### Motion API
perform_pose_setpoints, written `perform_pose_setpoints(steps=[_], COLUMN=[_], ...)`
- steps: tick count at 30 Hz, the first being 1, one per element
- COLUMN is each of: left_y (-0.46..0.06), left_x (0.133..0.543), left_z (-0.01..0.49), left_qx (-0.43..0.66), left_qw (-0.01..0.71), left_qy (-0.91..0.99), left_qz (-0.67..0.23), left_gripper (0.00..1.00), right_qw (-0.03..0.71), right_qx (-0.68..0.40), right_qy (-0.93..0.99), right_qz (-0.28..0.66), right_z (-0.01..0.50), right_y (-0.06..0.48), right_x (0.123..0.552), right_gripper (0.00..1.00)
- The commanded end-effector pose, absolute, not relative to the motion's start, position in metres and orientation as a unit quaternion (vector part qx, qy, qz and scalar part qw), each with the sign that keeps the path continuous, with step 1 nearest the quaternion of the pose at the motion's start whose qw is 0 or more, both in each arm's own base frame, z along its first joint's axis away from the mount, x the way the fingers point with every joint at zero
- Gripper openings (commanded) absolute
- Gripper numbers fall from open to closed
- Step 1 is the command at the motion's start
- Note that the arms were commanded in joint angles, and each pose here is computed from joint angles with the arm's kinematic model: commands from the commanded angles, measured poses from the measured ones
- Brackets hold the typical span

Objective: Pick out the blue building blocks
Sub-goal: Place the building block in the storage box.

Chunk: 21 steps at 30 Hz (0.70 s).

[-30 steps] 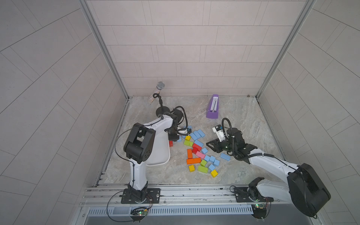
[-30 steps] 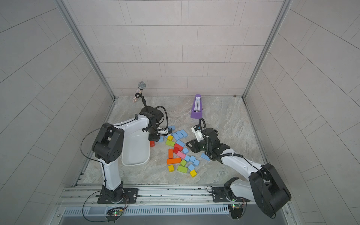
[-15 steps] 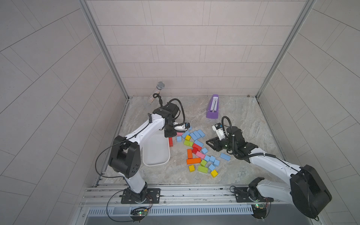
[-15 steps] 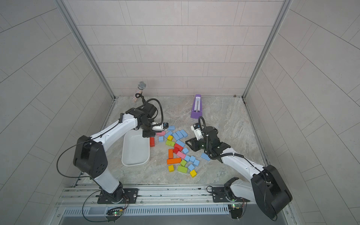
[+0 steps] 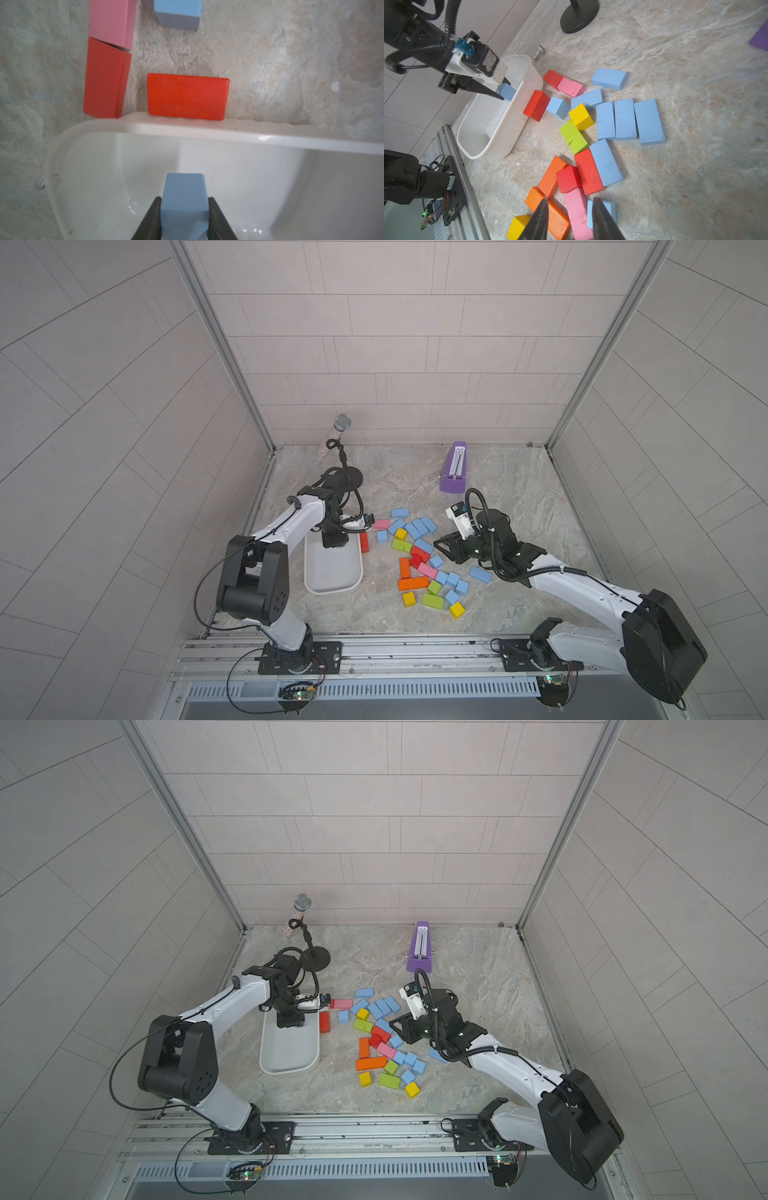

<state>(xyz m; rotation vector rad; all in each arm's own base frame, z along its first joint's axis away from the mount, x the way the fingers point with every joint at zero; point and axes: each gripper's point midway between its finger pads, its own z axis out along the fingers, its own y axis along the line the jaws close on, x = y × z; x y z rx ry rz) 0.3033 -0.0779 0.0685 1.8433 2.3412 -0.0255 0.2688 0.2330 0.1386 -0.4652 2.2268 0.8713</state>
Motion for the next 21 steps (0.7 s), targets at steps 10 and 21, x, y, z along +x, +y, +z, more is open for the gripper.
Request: perform_pose_setpoints(steps=[10,21], left_y=[-0.102,-0.107], left_x=[0.336,0.344], left_z=[0.056,0.052], left_qx=[0.622,0.617], left_qw=[0.126,0.136], left_qy=[0.772,0.774], left_qz=[-0.032,-0.037], left_gripper=[0.31,0.42], right_qw=[0.349,0.341], right_qx=[-0.174,-0.175], right_qy=[0.862,0.865], right_qz=[0.324,0.324], right_z=[0.137,0.131], right_y=[0.231,0.233], right_x=[0.270,0.269], right_gripper=[0.37,0.37])
